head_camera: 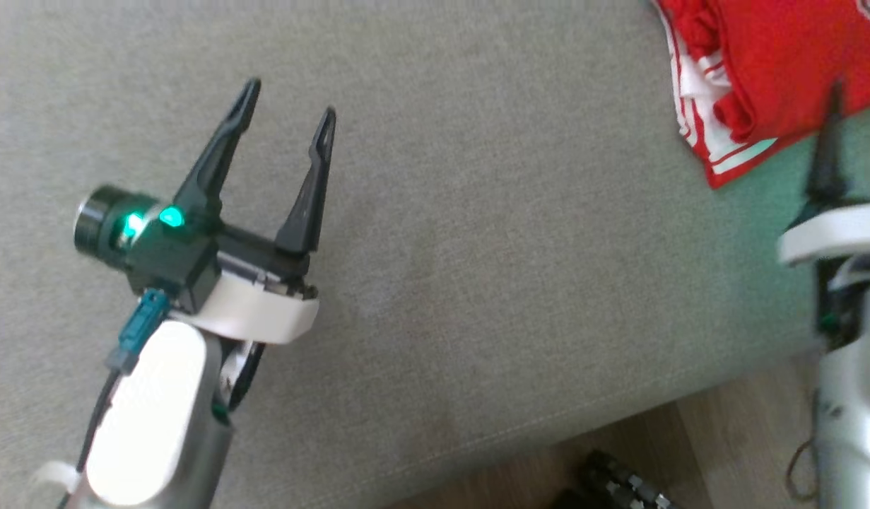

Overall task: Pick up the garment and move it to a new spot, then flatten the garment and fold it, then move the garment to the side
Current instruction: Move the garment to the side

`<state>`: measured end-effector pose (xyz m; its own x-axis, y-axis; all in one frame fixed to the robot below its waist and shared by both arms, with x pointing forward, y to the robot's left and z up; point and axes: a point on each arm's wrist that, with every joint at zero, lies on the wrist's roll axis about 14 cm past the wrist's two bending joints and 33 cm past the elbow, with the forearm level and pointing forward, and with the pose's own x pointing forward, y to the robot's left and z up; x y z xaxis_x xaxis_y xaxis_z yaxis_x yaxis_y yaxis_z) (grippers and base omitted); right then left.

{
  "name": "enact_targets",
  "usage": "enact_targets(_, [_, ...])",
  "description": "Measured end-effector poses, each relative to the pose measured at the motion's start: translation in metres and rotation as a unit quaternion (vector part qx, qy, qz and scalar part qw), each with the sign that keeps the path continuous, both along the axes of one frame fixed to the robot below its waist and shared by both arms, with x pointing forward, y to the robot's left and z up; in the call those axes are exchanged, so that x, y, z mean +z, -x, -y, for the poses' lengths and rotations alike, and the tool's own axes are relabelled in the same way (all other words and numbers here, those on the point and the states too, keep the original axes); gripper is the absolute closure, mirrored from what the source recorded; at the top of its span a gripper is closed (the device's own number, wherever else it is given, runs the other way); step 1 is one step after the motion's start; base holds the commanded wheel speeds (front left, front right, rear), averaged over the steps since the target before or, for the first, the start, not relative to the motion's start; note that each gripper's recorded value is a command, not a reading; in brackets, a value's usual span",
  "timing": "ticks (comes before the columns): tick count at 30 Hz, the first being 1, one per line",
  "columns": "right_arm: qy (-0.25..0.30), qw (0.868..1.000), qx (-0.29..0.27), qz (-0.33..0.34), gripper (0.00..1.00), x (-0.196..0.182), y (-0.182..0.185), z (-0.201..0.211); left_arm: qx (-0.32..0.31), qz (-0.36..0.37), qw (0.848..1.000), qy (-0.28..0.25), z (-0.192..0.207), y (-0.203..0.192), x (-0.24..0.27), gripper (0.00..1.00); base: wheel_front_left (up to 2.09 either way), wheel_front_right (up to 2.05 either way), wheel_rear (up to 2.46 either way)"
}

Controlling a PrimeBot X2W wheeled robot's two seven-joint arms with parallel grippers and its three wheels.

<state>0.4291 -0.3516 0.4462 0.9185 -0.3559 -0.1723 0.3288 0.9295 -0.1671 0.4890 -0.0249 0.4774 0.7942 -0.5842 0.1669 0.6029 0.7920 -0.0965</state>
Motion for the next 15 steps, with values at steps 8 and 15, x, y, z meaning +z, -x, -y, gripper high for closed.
enact_targets(8, [-0.047,0.994,0.091,0.029,0.0,0.007,0.005,-0.077,0.072,-0.017,0.997,-0.007,-0.038,0.019,0.012,0.0,0.0,0.0,0.0])
enact_targets(15, [-0.081,0.98,0.175,0.046,0.0,0.019,0.002,-0.143,0.159,-0.033,0.987,-0.019,-0.094,0.039,0.015,0.0,0.0,0.0,0.0])
